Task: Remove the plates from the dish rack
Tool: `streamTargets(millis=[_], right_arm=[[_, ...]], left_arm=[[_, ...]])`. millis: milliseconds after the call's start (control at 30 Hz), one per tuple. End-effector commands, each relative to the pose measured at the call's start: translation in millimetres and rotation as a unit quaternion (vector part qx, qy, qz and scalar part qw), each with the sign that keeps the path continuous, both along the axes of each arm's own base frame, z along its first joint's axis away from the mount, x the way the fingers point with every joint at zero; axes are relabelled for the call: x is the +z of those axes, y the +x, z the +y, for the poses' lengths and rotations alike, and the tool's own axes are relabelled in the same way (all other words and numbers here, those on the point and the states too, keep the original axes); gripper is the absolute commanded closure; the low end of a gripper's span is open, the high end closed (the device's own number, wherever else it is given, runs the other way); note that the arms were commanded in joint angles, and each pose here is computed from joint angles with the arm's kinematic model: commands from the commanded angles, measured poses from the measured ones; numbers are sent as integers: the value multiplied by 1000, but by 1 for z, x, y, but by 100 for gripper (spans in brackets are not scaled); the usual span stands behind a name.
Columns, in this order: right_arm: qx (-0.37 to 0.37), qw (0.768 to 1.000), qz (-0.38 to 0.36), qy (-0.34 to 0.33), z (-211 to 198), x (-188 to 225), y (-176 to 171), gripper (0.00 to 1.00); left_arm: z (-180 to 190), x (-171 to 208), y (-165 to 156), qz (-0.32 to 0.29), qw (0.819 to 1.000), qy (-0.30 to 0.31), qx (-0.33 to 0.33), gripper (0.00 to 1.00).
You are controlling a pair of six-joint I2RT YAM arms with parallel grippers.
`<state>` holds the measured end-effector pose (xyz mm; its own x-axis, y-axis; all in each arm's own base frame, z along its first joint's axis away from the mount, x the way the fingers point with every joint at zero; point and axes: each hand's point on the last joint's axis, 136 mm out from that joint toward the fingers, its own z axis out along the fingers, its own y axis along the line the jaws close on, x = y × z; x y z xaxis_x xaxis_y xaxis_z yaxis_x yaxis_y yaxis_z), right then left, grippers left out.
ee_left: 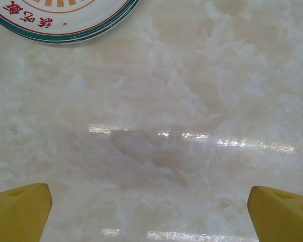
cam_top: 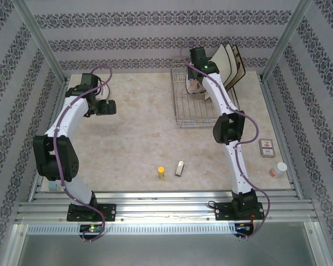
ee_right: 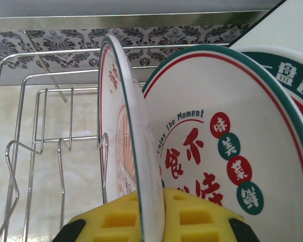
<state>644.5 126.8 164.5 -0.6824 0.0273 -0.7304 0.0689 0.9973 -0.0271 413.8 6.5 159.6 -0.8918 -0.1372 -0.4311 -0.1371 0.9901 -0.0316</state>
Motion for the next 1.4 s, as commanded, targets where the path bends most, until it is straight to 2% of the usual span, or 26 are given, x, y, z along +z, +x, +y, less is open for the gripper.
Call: streamTargets(millis=[0, 67, 333, 733, 867, 967, 1100, 1267, 1367], right_arm=[[18, 999, -38, 29, 21, 41, -3, 97], [21, 998, -44, 31, 22, 52, -7, 100], [28, 997, -70, 26, 17, 111, -31, 100], [45, 995, -85, -6, -1, 179, -97, 100], [69, 994, -78, 19, 4, 184, -117, 100], [110, 988, -61, 88, 22, 180, -134, 100], [186, 952, -40, 242, 54, 170, -157, 100], [269, 876, -33, 400, 87, 156, -184, 100], [284, 826, -16, 487, 101, 139, -190, 100]], left_arm=[[1, -1, -6, 14, 1000, 17, -9, 0], [1, -2, -5, 16, 1000, 18, -9, 0], [0, -3, -1, 13, 1000, 16, -7, 0], [3, -2, 6, 12, 1000, 26, -7, 0], [2, -8, 7, 18, 999, 25, -9, 0], [-1, -8, 8, 17, 1000, 22, -11, 0], [-7, -3, 13, 9, 1000, 15, -18, 0], [-9, 1, 15, 8, 999, 19, -24, 0], [-9, 0, 15, 9, 999, 21, -26, 0]])
